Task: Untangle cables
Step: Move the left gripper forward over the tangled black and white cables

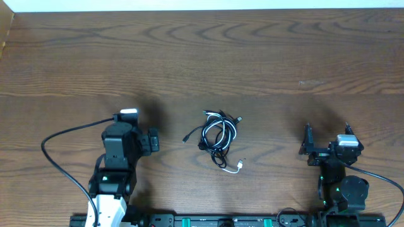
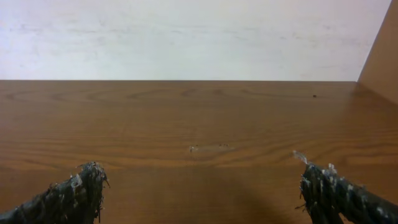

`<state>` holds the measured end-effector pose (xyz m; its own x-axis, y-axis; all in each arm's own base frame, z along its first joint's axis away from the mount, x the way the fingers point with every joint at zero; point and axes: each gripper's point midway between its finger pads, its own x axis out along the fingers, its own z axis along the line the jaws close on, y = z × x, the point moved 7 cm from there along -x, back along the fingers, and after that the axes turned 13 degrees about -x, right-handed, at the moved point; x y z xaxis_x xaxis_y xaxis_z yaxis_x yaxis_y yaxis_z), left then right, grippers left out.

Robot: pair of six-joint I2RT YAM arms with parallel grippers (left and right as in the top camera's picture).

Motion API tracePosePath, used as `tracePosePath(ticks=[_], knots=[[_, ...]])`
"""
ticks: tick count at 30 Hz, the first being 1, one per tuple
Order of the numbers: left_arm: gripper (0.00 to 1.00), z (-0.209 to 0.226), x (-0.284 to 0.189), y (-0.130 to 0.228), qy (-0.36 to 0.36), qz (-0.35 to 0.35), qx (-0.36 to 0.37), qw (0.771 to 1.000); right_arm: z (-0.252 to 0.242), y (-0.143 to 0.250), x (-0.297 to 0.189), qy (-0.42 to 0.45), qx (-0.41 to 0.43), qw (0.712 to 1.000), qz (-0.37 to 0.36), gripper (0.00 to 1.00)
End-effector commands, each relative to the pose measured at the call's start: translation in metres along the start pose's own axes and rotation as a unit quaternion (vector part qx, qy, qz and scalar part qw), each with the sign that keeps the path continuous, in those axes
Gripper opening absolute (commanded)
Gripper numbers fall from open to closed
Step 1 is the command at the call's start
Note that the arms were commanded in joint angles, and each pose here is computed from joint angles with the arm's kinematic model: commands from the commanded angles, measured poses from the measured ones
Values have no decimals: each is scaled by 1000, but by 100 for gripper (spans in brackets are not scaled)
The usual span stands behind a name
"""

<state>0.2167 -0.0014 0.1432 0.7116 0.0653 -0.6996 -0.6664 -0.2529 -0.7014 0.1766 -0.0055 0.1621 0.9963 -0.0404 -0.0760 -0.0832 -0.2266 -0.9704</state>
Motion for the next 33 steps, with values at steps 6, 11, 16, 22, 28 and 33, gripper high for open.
tracePosePath(ticks=[6, 11, 16, 22, 28, 33], knots=[[100, -11, 9, -13, 18, 50, 4, 999, 0, 0, 0, -1, 9, 1000, -1, 99], [100, -13, 20, -15, 7, 93, 7, 996, 0, 0, 0, -1, 9, 1000, -1, 99], [100, -20, 32, -12, 27, 133, 19, 990, 0, 0, 0, -1, 9, 1000, -1, 99], [100, -22, 42, -11, 23, 169, 21, 985, 0, 0, 0, -1, 9, 1000, -1, 99], [100, -24, 48, -13, 24, 175, 21, 984, 0, 0, 0, -1, 9, 1000, -1, 99], [100, -25, 48, -15, 27, 168, 19, 985, 0, 0, 0, -1, 9, 1000, -1, 99]])
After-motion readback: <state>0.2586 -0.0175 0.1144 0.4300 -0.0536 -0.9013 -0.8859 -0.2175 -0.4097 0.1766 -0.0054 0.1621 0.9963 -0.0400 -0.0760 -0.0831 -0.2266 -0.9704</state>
